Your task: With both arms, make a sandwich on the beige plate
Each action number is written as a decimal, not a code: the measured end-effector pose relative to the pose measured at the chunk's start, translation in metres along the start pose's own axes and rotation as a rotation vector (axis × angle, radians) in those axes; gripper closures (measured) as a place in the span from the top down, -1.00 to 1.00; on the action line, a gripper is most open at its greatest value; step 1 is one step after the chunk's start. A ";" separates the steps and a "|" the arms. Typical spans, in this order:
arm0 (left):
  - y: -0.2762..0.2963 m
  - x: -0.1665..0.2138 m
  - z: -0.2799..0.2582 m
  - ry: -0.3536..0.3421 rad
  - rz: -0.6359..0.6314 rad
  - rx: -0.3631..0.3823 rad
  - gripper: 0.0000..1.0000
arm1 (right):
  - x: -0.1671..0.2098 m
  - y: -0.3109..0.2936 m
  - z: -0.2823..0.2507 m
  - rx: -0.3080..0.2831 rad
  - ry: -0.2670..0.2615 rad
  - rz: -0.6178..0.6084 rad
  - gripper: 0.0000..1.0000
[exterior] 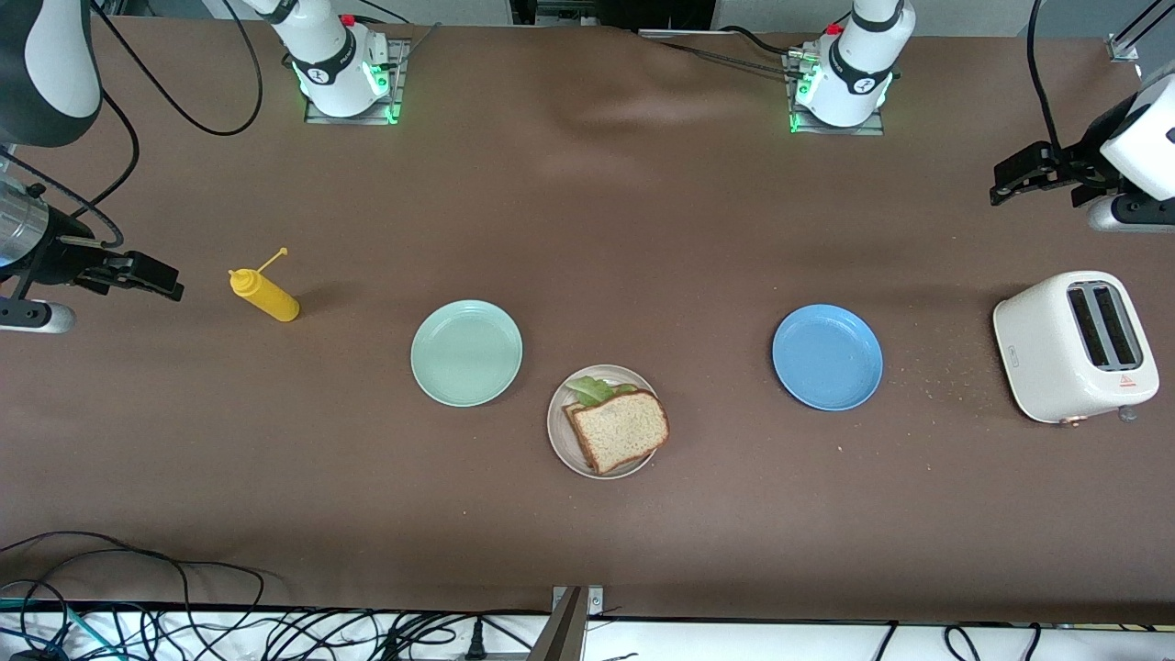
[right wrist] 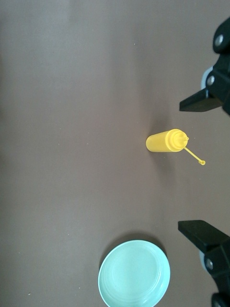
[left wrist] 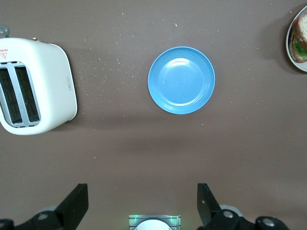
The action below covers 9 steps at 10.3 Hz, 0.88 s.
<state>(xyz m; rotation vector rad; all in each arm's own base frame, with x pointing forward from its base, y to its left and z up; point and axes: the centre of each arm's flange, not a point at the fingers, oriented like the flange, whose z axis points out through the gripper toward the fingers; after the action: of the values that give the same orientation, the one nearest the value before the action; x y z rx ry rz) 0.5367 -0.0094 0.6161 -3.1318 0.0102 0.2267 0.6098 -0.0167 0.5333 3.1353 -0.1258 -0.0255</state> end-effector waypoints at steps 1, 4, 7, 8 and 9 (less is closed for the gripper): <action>0.003 0.001 0.000 0.002 0.006 0.001 1.00 | 0.000 0.000 0.000 0.000 0.000 0.000 1.00; 0.012 0.004 -0.003 0.011 0.022 0.003 1.00 | 0.000 0.000 0.000 0.000 0.000 0.000 1.00; 0.011 0.006 0.000 0.005 0.021 0.003 1.00 | 0.000 0.000 0.001 0.000 -0.003 0.000 1.00; 0.010 0.010 0.005 -0.004 0.018 0.002 1.00 | 0.000 0.000 0.002 0.000 -0.004 0.000 1.00; 0.007 0.015 0.012 -0.019 0.013 0.002 1.00 | 0.000 0.000 0.003 0.000 -0.005 0.000 1.00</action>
<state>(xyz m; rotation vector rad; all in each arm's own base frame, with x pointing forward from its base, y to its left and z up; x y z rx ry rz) 0.5500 -0.0167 0.6020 -3.1286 0.0308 0.2561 0.6096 -0.0166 0.5306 3.1351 -0.1256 -0.0342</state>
